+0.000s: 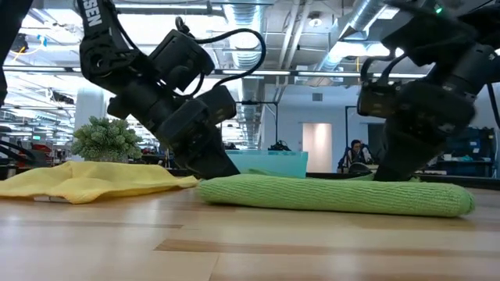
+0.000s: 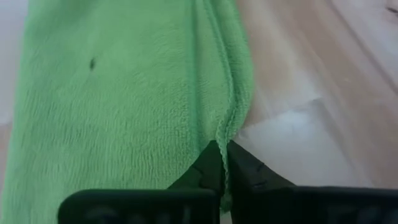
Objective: Roll microfiber towels into tight, uniform cylinder then place into a basket
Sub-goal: Roll the green microfiber cloth
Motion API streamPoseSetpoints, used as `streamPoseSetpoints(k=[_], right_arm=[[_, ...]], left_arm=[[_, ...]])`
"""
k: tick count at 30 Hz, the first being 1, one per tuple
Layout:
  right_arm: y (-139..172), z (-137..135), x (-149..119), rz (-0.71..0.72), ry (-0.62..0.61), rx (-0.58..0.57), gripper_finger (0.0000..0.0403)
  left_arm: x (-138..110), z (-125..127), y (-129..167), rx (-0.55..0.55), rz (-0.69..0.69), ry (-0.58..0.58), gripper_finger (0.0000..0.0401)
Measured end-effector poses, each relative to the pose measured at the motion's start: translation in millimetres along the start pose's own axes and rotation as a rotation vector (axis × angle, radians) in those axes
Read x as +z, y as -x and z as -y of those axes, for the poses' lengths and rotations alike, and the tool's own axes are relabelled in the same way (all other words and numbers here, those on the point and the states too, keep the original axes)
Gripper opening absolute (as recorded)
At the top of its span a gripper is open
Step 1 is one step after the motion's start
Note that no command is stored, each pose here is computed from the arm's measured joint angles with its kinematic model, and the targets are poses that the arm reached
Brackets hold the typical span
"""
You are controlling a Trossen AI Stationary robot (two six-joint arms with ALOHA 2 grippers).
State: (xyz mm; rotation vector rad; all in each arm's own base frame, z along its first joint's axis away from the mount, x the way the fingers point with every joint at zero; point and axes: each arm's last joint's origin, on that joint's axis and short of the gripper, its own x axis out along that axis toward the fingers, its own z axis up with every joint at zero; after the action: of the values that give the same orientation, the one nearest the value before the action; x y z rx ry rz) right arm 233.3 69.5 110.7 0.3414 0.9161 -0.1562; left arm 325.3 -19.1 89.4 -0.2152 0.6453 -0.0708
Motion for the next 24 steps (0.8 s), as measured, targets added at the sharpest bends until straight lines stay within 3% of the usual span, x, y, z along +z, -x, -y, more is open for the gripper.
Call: streamPoseSetpoints(k=[5,9,18,24], right_arm=[[2,-8,3,0.021,0.111,0.01,0.0008],[4,-17,6,0.052,0.2,-0.017,0.0015],[14,-31,5,-0.012,0.352,-0.155,0.0006],[19,-41,8,0.02,0.407,-0.181,0.0015]], left_arm=[[-1,8,-1,-0.009,0.003,-0.122,0.0034],[-2,12,-1,-0.011,0.006,-0.199,0.0026],[-3,16,-1,0.079,0.016,-0.358,0.001],[-3,23,-1,0.14,0.018,-0.498,0.0007]])
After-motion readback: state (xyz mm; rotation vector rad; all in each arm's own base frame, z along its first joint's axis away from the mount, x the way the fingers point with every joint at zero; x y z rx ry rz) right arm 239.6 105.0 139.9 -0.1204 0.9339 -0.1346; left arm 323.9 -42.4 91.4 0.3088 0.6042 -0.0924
